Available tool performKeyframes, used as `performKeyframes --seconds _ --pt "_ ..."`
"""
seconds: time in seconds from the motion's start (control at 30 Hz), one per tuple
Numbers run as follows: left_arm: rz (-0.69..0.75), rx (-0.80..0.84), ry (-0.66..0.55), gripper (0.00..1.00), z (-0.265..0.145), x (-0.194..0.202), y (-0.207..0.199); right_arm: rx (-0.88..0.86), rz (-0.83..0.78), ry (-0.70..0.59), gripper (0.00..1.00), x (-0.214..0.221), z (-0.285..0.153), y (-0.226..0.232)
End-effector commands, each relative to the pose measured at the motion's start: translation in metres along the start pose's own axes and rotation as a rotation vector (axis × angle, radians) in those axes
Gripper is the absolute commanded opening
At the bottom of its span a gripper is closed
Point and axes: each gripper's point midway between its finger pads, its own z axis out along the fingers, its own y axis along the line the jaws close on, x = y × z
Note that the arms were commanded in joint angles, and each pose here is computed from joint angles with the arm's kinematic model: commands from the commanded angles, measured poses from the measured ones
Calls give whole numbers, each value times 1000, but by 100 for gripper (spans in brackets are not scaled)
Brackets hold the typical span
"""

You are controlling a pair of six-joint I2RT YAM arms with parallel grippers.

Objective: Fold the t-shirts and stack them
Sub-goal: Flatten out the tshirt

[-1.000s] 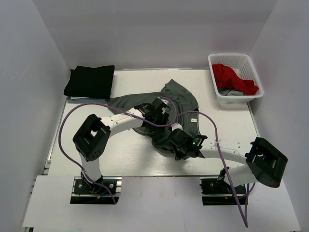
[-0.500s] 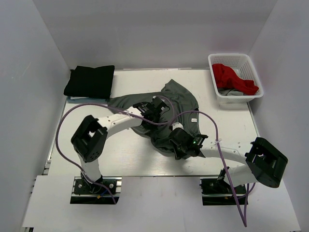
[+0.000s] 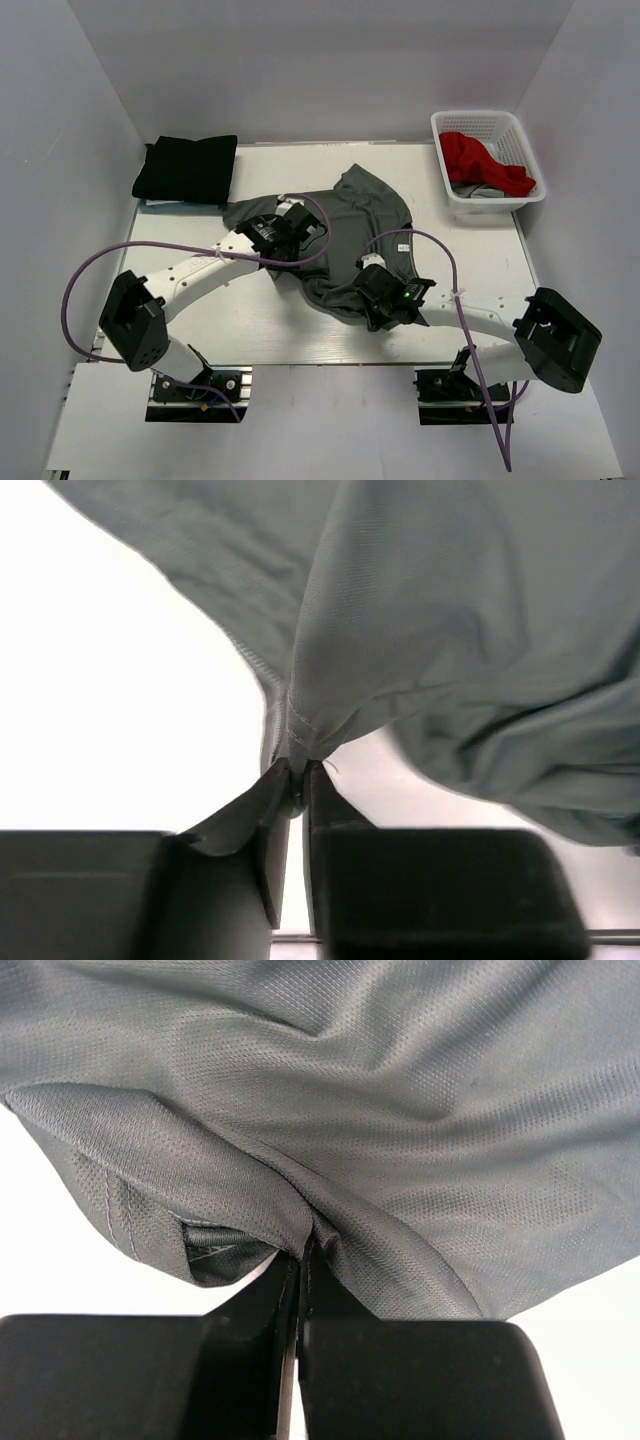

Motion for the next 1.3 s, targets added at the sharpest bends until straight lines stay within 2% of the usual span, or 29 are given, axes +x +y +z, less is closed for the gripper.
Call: performKeyframes --seconds 0.0,0.03,0.07,0.17,0.23,0.3,0.4,0.53,0.57,0.6,0.67,0.83,0.93,1.0,1.27 --pt "-56 -104 10 19 -12 14 32 60 0 92 0 27 -3 -19" --pt "-69 -119 13 13 -13 18 36 60 3 84 0 26 -5 -20" --pt "-98 -115 0 2 -19 15 40 70 -2 89 0 26 -7 -22" --pt "-156 -90 -36 0 -28 13 42 91 -4 48 0 13 -16 -25" --pt "-191 -74 -116 0 -42 -2 47 88 5 -6 0 -8 -27 -22" --pt "-257 -75 -191 0 -55 -17 53 167 16 -73 0 -24 -42 -38" --pt "-352 -90 -364 0 -83 -51 69 317 111 -284 0 -76 -81 -64" --pt "-393 -44 -557 0 -122 -99 74 413 240 -564 0 -139 -141 -86" --pt "-438 -67 -650 0 -150 -124 86 380 299 -725 0 -173 -178 -85" --pt "-457 -50 -673 0 -161 -132 86 397 248 -722 0 -175 -182 -87" --pt "-444 -103 -718 0 -175 -148 95 360 278 -849 0 -201 -217 -86" --pt "-459 -50 -898 0 -246 -190 110 404 265 -1053 0 -241 -311 -100" --pt "-418 70 -1000 0 -287 -205 107 408 178 -1129 0 -256 -357 -101" --pt "-418 107 -1044 0 -309 -213 110 398 184 -1185 0 -265 -382 -102" --pt "-353 291 -1128 0 -384 -209 117 370 84 -1324 0 -268 -483 -113"
